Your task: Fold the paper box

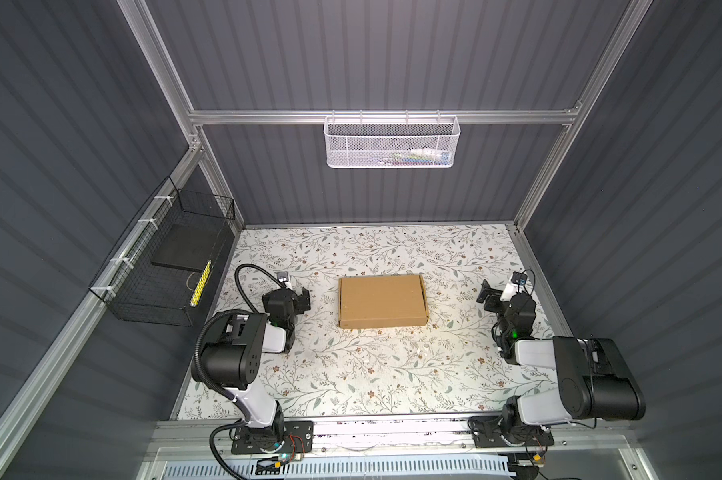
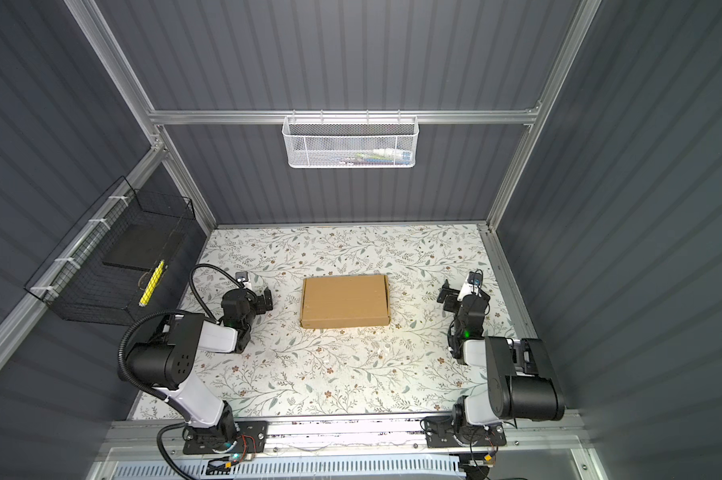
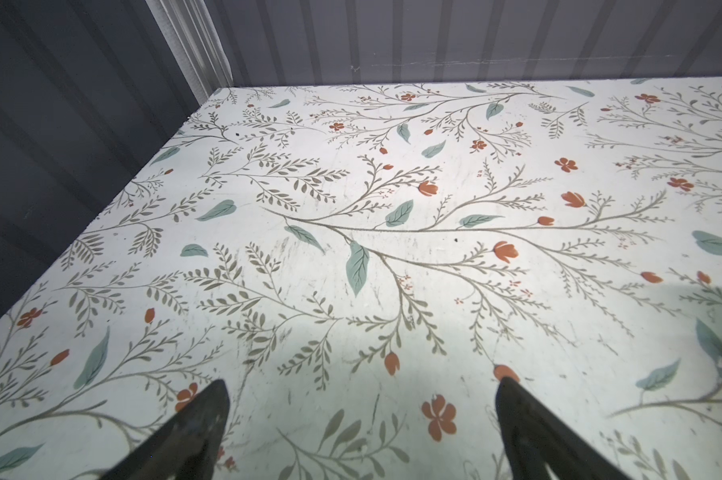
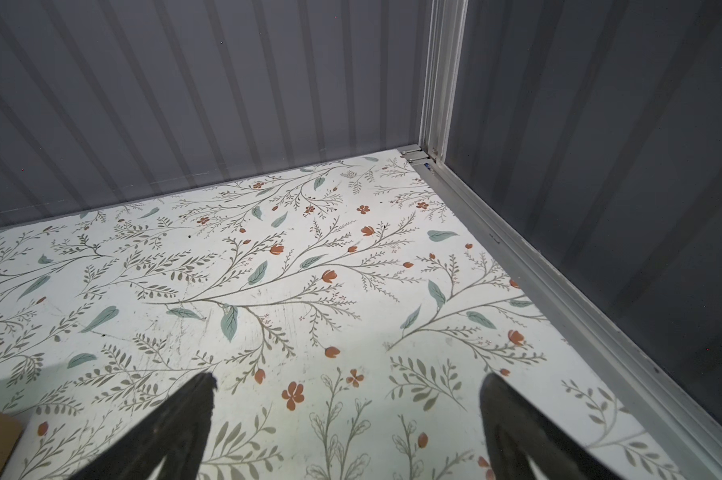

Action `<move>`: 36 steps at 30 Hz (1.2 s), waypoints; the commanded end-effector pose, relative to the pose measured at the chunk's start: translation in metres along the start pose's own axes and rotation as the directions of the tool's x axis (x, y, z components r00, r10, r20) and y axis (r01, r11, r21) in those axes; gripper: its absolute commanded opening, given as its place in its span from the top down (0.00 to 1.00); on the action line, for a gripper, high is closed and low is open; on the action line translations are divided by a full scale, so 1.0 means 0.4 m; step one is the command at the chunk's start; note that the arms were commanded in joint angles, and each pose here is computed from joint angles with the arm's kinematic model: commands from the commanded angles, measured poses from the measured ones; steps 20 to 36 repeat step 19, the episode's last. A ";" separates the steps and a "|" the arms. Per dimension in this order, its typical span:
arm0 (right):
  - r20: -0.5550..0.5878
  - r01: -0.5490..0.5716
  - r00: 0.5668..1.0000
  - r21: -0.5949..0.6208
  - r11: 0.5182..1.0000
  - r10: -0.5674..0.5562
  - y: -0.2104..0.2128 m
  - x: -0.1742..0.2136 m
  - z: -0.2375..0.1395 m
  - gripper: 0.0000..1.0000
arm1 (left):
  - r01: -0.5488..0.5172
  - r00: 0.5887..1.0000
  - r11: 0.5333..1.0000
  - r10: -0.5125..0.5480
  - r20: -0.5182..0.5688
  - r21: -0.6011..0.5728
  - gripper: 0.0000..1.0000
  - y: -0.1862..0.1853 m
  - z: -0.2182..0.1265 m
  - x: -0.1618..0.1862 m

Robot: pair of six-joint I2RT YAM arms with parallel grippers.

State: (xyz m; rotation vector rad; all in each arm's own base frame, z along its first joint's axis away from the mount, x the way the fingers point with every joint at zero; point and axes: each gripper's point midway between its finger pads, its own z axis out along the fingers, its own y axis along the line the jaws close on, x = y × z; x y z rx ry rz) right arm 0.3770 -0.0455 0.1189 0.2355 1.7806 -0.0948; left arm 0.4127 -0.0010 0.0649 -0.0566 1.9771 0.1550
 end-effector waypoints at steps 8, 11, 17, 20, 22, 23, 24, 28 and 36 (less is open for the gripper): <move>0.001 0.012 1.000 -0.010 1.000 -0.012 0.011 -0.007 0.005 0.01 | -0.009 1.000 1.000 0.009 0.000 -0.001 0.00 0.004 0.009 -0.002; 0.001 0.012 1.000 -0.012 1.000 -0.012 0.012 -0.007 0.005 0.01 | -0.008 1.000 1.000 0.008 -0.001 -0.001 0.00 0.004 0.009 -0.002; 0.001 0.013 1.000 -0.012 1.000 -0.013 0.012 -0.007 0.005 0.01 | -0.006 1.000 1.000 0.006 -0.002 0.000 0.00 0.004 0.010 -0.002; 0.001 0.013 1.000 -0.012 1.000 -0.013 0.013 -0.007 0.005 0.01 | -0.006 1.000 1.000 0.006 -0.002 -0.001 0.00 0.004 0.010 -0.001; 0.001 0.013 1.000 -0.012 1.000 -0.013 0.013 -0.007 0.005 0.01 | -0.006 1.000 1.000 0.006 -0.002 -0.001 0.00 0.004 0.010 -0.001; 0.001 0.013 1.000 -0.012 1.000 -0.013 0.013 -0.007 0.005 0.01 | -0.006 1.000 1.000 0.006 -0.002 -0.001 0.00 0.004 0.010 -0.001; 0.001 0.013 1.000 -0.012 1.000 -0.013 0.013 -0.007 0.005 0.01 | -0.006 1.000 1.000 0.006 -0.002 -0.001 0.00 0.004 0.010 -0.001; 0.001 0.013 1.000 -0.012 1.000 -0.013 0.013 -0.007 0.005 0.01 | -0.006 1.000 1.000 0.006 -0.002 -0.001 0.00 0.004 0.010 -0.001; 0.001 0.013 1.000 -0.012 1.000 -0.013 0.013 -0.007 0.005 0.01 | -0.006 1.000 1.000 0.006 -0.002 -0.001 0.00 0.004 0.010 -0.001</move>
